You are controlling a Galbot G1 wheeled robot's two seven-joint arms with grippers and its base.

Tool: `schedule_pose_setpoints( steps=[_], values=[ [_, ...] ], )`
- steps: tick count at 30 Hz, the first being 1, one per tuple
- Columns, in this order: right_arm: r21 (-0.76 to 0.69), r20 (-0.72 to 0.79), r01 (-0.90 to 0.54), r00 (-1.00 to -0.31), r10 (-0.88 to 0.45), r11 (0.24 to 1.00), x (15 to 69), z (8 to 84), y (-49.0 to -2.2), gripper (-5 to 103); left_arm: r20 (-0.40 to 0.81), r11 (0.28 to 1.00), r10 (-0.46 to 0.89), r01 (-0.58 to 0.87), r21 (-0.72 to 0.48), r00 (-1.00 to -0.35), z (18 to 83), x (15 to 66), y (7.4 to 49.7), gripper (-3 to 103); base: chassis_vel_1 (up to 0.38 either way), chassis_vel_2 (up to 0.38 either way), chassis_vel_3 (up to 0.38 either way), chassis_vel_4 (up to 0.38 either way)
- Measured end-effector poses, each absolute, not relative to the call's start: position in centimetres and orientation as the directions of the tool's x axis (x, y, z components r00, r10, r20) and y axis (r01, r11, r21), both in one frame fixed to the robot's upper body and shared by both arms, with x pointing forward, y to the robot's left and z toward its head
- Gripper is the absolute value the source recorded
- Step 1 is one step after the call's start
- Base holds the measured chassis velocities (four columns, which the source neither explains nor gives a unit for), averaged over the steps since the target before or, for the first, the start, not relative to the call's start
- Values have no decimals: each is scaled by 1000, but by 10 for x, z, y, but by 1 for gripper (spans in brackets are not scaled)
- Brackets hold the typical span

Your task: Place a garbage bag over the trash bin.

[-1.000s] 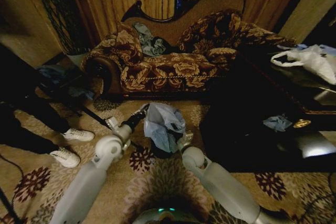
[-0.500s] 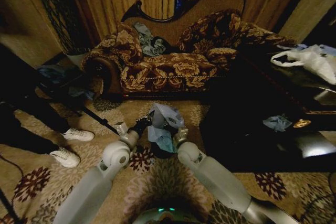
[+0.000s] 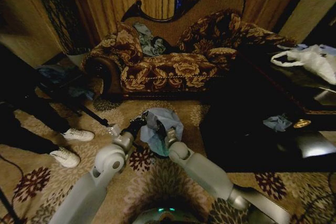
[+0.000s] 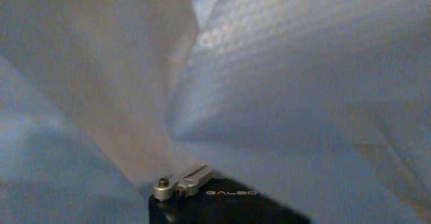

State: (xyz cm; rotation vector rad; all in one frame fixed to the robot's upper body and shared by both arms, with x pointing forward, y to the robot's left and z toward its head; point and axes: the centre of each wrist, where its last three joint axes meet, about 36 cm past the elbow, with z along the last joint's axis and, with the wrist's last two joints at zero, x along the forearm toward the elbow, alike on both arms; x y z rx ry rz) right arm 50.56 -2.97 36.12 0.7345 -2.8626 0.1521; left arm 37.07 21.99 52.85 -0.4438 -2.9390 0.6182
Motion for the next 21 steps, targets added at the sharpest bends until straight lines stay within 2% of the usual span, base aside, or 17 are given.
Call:
schedule_pose_setpoints(
  steps=[6, 10, 17, 21],
  values=[
    [-115, 242, -501, -851, -465, 858, 530, 361, -23, 0, 39, 860, 287, 240, -450, -957, 532, 374, 221, 0, 0, 0, 0, 0],
    [-96, 299, -481, -849, -436, 871, 537, 373, -16, 0, 37, 854, 283, 234, -465, -958, 532, 380, 223, 0, 0, 0, 0, 0],
    [72, 518, -358, -785, -341, 931, 549, 419, 6, 0, 24, 842, 277, 231, -487, -961, 534, 395, 224, 0, 0, 0, 0, 0],
    [129, 572, -294, -758, -313, 947, 555, 436, 13, 0, 27, 840, 276, 228, -493, -961, 533, 395, 226, 0, 0, 0, 0, 0]
  ],
)
